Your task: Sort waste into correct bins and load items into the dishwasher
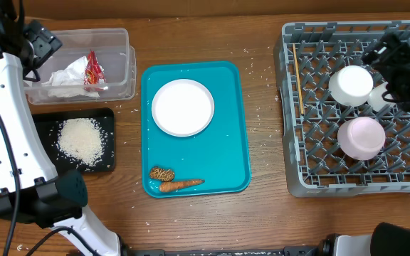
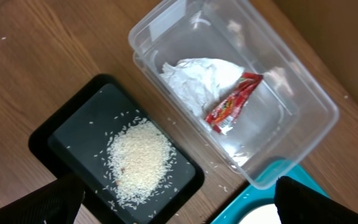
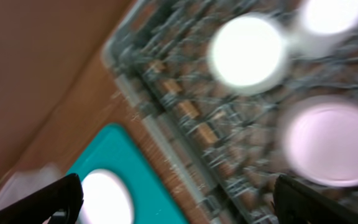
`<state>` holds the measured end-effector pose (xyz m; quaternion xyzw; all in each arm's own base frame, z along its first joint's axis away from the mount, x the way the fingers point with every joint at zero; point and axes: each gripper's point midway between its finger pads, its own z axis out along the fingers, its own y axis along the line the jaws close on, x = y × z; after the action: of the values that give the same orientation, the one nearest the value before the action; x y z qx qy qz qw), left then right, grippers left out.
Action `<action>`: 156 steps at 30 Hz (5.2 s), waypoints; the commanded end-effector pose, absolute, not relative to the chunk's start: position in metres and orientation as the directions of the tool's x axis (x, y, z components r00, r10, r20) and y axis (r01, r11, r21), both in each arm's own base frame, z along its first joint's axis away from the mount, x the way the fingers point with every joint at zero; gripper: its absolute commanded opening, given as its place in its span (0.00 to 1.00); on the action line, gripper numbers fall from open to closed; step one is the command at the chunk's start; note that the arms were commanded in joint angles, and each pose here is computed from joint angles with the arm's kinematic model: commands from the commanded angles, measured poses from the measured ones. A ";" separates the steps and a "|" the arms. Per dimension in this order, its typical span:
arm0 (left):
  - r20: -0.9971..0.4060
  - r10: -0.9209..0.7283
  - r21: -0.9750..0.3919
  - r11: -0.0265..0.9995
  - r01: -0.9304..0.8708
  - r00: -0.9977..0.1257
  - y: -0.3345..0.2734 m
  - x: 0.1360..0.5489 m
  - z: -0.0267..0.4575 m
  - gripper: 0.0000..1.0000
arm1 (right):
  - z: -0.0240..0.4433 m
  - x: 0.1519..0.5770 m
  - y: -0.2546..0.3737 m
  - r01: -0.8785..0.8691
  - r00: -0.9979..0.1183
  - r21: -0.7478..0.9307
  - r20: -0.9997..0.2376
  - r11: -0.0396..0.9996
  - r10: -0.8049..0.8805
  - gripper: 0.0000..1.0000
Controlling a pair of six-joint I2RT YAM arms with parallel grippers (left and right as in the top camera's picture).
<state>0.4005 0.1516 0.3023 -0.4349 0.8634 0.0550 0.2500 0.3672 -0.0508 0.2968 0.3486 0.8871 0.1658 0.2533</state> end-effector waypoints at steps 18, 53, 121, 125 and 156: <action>-0.387 -0.756 -0.061 0.593 -0.803 -0.528 0.164 0.411 0.256 1.00 | 0.196 0.297 0.296 -0.580 -0.799 0.378 -0.436 0.722 -0.414 1.00; -0.387 -0.748 -0.061 0.604 -0.794 -0.539 0.158 0.413 0.256 1.00 | 0.055 0.236 0.415 -0.726 -0.674 0.159 -0.356 0.669 -0.647 0.97; -0.049 -0.164 -0.263 0.954 -0.146 -0.985 -0.072 0.329 0.246 1.00 | 0.238 0.407 -0.123 0.767 -0.532 0.044 -0.512 0.640 0.674 1.00; -0.058 -0.174 -0.186 0.969 -0.160 -0.983 -0.058 0.288 0.248 1.00 | 0.238 0.407 -0.123 0.767 -0.532 0.044 -0.512 0.640 0.674 1.00; 0.173 -0.738 -0.124 0.641 -0.757 -0.653 -0.072 0.238 0.044 0.95 | 0.238 0.407 -0.123 0.767 -0.532 0.044 -0.512 0.640 0.674 1.00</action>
<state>0.2398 -0.0761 0.0543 -0.3660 0.9216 -0.1149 -0.0593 0.4074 -0.1210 0.2275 0.4101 0.8762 -0.0940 0.2352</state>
